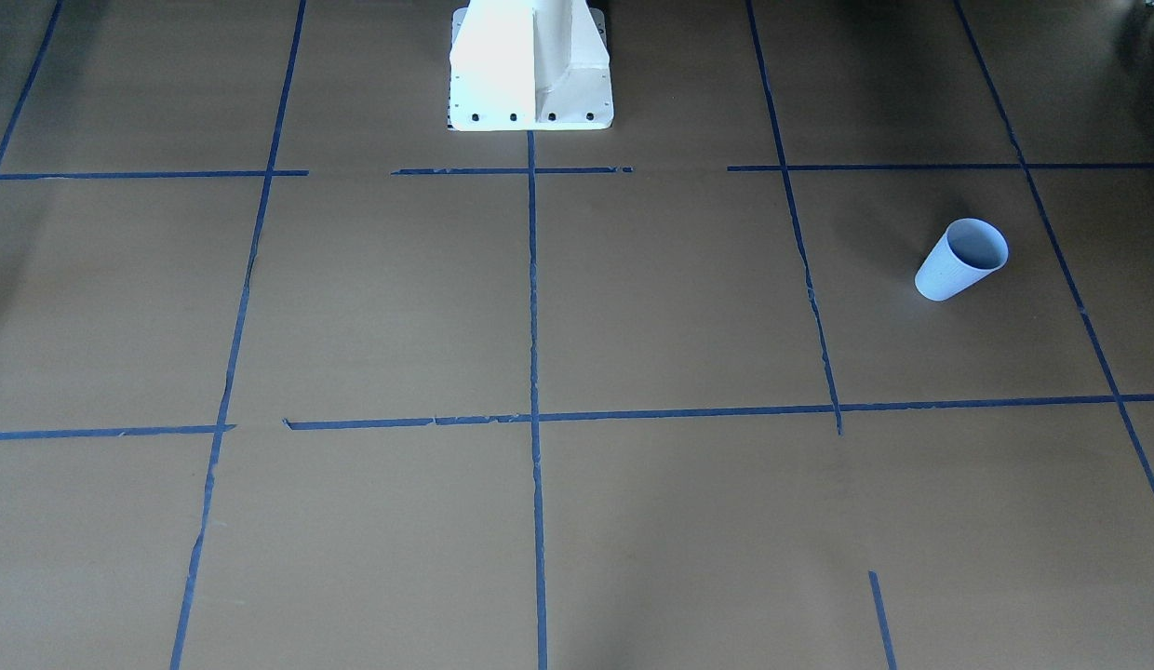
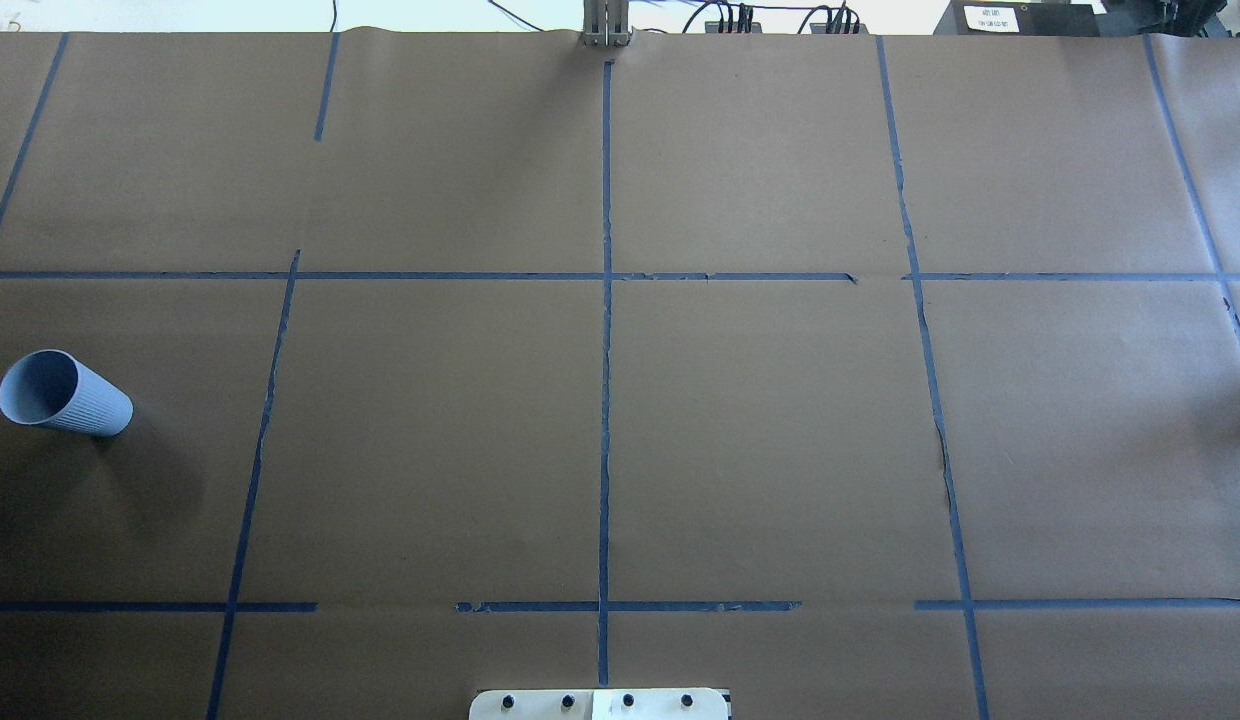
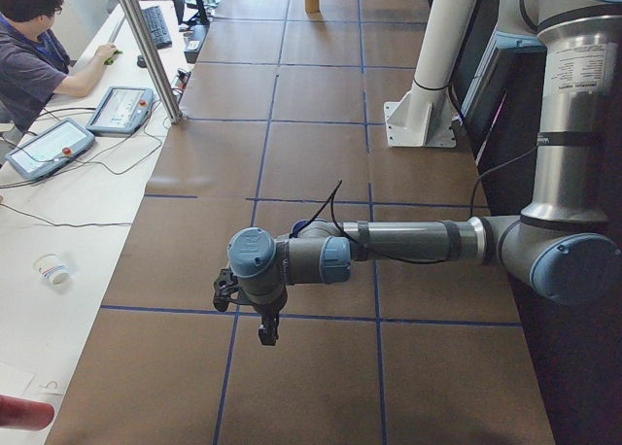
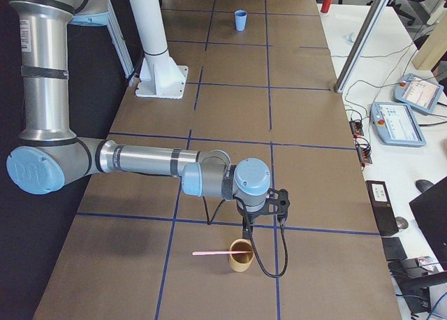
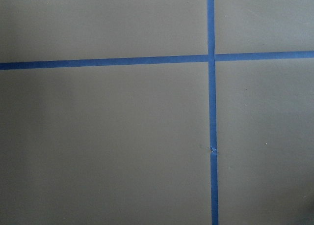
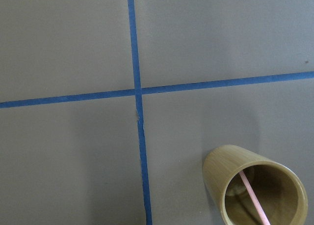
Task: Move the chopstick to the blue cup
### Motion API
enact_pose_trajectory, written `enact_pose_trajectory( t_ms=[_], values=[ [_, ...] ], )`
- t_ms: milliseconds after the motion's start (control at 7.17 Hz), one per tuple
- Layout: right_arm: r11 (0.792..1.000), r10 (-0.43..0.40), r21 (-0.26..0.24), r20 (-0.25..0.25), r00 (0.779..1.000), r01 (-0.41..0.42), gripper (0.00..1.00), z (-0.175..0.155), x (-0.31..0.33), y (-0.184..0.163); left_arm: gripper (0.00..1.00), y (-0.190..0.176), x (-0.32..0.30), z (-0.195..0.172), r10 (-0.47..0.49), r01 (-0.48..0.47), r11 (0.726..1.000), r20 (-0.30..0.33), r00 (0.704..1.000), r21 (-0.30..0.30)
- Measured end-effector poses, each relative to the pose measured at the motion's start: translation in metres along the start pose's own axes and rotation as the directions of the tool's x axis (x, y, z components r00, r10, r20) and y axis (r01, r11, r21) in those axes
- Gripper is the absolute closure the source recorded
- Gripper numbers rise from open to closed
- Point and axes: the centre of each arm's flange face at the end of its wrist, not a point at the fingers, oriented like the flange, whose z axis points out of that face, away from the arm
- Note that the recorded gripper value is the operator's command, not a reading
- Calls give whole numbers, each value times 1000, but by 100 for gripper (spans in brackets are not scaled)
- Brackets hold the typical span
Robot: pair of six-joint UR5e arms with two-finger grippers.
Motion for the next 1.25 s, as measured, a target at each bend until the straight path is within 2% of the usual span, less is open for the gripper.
enact_pose_trajectory(
  t_ms=[976,1255],
  values=[
    [1000,3,4,7,1000,-3,0,0,-2,-1,0,3,-1,1,4,-4,1000,-7,1000,5],
    [1000,1,6,8,1000,-1,0,-1,-3,-1,0,1,13,-12,24,-24,999,-6,1000,33]
  ],
)
